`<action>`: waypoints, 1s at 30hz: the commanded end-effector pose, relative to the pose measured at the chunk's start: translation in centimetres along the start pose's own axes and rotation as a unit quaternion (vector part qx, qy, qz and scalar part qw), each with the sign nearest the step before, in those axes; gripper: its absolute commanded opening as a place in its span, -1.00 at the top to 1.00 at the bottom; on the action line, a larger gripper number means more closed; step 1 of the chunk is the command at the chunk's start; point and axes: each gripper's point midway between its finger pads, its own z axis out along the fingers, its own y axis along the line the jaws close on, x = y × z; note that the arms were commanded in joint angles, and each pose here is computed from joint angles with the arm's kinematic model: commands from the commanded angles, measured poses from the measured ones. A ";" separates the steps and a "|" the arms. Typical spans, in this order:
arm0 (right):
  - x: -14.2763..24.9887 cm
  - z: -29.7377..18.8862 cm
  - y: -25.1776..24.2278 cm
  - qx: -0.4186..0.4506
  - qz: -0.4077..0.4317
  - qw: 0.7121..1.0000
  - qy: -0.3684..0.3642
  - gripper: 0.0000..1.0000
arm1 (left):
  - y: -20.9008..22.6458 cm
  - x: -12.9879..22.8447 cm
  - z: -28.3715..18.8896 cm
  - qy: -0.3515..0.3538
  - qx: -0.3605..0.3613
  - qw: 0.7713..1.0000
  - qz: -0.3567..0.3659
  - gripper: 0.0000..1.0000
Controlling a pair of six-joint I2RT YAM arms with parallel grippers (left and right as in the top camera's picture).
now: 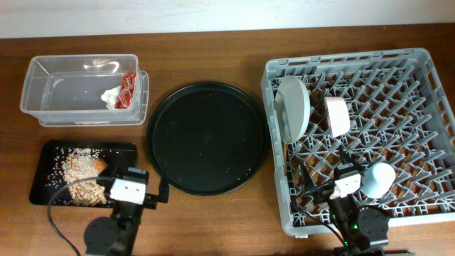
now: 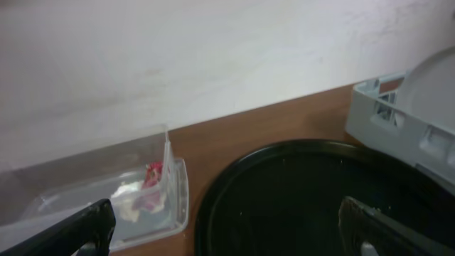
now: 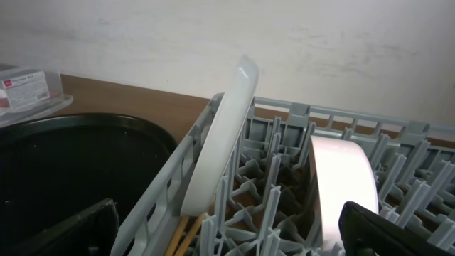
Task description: Sort waste into correct bins and load items into the dishwasher rack
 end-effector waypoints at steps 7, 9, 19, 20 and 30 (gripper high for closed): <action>0.3 0.0 -0.3 0.007 0.005 1.000 0.003 -0.96 | -1.0 6.5 1.0 -0.011 -0.002 1.000 0.006 -0.99; 0.3 0.0 -0.3 0.007 0.005 1.000 0.003 -0.96 | -1.0 6.5 1.0 -0.010 -0.002 1.000 0.006 -0.99; 0.3 0.0 -0.3 0.007 0.005 1.000 0.003 -0.96 | -1.0 6.5 1.0 -0.009 -0.002 1.000 0.006 -0.99; 0.3 0.0 -0.3 0.007 0.005 1.000 0.003 -0.96 | -1.0 6.5 1.0 -0.009 -0.002 1.000 0.006 -0.99; 0.3 0.0 -0.2 0.007 0.005 1.000 0.003 -0.96 | -1.0 6.5 1.0 -0.009 -0.002 1.000 0.006 -0.99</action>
